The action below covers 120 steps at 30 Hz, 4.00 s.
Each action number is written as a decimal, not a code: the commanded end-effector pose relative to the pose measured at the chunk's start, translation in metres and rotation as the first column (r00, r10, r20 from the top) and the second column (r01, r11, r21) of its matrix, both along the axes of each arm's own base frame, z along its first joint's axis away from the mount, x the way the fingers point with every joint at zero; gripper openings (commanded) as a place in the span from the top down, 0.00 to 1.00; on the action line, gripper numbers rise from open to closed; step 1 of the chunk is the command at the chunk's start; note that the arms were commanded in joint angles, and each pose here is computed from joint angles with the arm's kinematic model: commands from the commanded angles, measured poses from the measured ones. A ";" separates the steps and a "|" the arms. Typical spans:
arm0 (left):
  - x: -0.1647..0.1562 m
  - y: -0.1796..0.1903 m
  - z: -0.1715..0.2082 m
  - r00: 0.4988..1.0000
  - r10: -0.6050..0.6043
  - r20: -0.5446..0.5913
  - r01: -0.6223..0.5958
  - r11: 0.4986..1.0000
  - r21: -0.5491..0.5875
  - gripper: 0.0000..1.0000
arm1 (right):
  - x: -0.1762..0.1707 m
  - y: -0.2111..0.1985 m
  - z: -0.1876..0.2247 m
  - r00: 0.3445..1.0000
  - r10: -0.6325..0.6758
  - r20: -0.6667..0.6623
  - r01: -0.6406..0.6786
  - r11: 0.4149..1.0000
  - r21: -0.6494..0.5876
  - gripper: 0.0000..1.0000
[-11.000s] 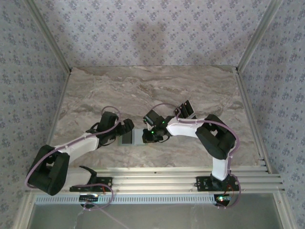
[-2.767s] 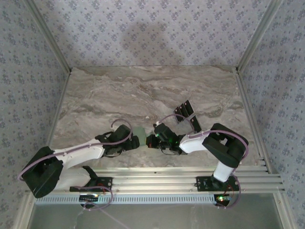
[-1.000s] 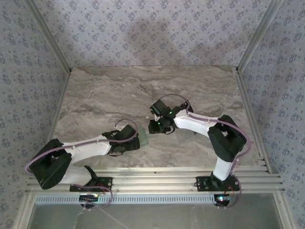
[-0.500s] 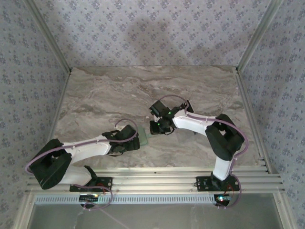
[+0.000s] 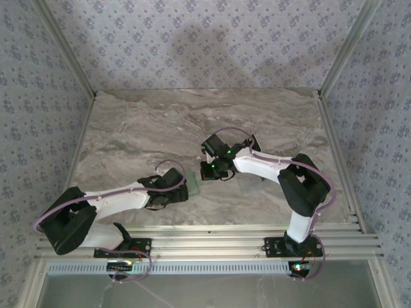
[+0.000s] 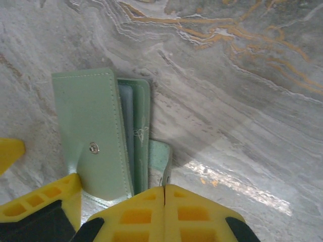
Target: Put the credit cards into the card holder
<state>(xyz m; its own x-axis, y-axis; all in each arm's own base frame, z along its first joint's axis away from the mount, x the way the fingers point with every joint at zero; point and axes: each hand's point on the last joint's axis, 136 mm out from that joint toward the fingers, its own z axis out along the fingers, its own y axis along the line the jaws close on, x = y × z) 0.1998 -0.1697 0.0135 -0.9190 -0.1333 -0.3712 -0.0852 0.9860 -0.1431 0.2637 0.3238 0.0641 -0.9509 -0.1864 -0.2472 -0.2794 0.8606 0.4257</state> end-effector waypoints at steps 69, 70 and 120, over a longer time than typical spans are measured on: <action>-0.026 0.003 -0.033 0.990 -0.072 -0.118 0.072 0.997 -0.001 0.10 | -0.020 0.063 -0.029 0.988 0.064 -0.138 -0.048 0.992 0.117 1.00; -0.026 0.002 -0.033 0.990 -0.073 -0.117 0.073 0.997 -0.002 0.10 | -0.020 0.062 -0.031 0.988 0.062 -0.142 -0.046 0.993 0.113 1.00; -0.020 0.016 -0.034 0.999 -0.008 -0.040 0.008 1.000 -0.006 0.09 | -0.004 0.058 -0.007 0.990 0.040 -0.135 -0.016 0.984 0.175 1.00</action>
